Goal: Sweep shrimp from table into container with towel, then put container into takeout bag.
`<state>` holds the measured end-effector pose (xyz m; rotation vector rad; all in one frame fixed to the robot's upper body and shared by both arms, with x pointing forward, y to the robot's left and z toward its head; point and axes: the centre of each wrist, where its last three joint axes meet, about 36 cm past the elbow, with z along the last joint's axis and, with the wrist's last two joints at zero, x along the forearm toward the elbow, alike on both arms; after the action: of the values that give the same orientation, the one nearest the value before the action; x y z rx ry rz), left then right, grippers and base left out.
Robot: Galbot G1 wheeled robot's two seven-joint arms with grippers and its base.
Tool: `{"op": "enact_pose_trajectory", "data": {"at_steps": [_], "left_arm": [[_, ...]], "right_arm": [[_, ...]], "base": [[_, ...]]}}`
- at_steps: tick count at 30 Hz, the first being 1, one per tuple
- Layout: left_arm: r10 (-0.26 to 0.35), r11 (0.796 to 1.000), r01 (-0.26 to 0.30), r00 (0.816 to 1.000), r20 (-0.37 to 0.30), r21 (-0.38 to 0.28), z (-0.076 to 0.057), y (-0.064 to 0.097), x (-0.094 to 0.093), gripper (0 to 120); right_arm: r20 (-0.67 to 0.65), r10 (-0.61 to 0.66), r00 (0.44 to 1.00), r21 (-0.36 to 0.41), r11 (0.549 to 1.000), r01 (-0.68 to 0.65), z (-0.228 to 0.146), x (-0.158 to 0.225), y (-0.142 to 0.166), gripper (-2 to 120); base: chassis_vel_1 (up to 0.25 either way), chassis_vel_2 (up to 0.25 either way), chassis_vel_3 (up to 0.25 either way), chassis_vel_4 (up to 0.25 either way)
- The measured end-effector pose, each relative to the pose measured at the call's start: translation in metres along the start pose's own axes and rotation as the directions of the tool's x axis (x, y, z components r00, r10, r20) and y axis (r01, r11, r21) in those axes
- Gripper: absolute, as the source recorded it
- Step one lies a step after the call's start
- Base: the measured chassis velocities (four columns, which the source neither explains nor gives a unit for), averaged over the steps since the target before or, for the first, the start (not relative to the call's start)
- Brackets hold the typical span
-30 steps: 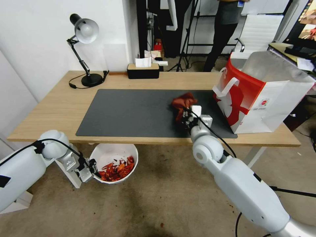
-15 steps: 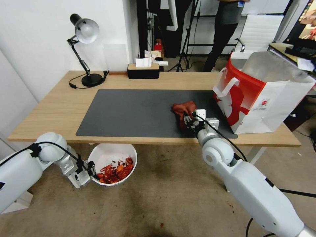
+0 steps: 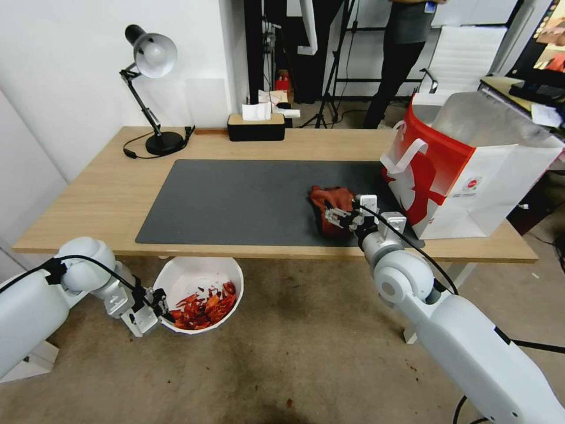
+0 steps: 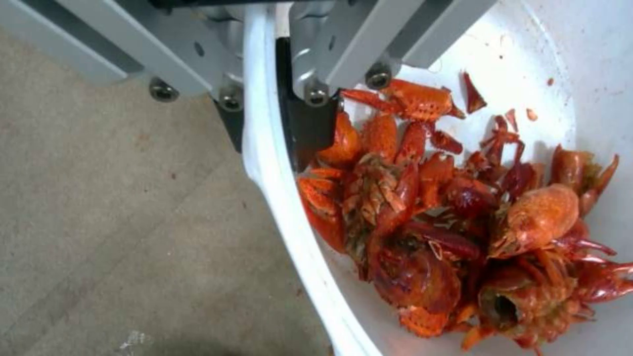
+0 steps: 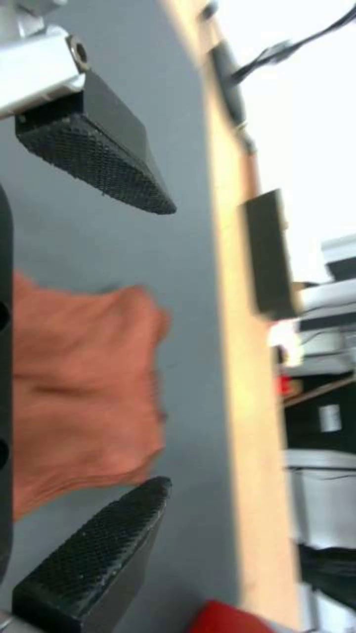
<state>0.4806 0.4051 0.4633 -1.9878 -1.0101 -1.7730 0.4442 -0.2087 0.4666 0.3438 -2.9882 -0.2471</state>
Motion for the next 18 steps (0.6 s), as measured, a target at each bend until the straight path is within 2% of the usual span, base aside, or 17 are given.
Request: {"op": "enact_pose_trajectory", "data": {"at_steps": [1, 4, 8, 10, 14, 17, 18], "left_arm": [[0.0, 1.0, 0.0, 1.0, 0.0, 0.0, 0.0, 0.0, 0.0, 0], [-0.002, 1.0, 0.002, 1.0, -0.009, 0.007, -0.001, -0.008, 0.005, 0], [-0.004, 1.0, 0.004, 1.0, -0.014, 0.016, 0.0, -0.017, 0.01, 0], [0.001, 1.0, -0.001, 1.0, -0.005, 0.028, -0.001, -0.025, 0.008, 0], [0.002, 1.0, -0.002, 1.0, 0.005, 0.027, -0.004, -0.028, 0.004, 0], [-0.003, 1.0, 0.002, 1.0, 0.025, 0.016, -0.012, -0.026, -0.004, 0], [-0.003, 1.0, 0.002, 1.0, 0.025, 0.016, -0.012, -0.026, -0.004, 0]], "right_arm": [[0.0, 0.0, 1.0, 0.0, 1.0, 0.0, 0.0, 0.0, 0.0, 100], [0.178, -0.02, 0.984, 0.019, 1.0, 0.017, 0.022, 0.021, -0.016, 100], [0.226, -0.022, 0.974, 0.039, 0.999, 0.013, 0.034, 0.045, -0.026, 100], [0.281, -0.014, 0.96, 0.047, 0.999, 0.0, 0.043, 0.074, -0.031, 100], [0.33, -0.004, 0.944, 0.045, 0.999, -0.011, 0.047, 0.095, -0.033, 100], [0.346, 0.002, 0.938, 0.046, 0.999, -0.019, 0.076, 0.138, -0.032, 100], [0.346, 0.002, 0.938, 0.046, 0.999, -0.019, 0.076, 0.138, -0.032, 100]], "base": [[0.0, 0.0, 0.0, 0.0], [0.0, 0.0, 0.0, 0.0], [0.0, 0.0, 0.0, 0.0], [0.0, 0.0, 0.0, 0.0], [0.0, 0.0, 0.0, 0.0], [0.0, 0.0, 0.0, 0.0], [0.0, 0.0, 0.0, 0.0]]}}
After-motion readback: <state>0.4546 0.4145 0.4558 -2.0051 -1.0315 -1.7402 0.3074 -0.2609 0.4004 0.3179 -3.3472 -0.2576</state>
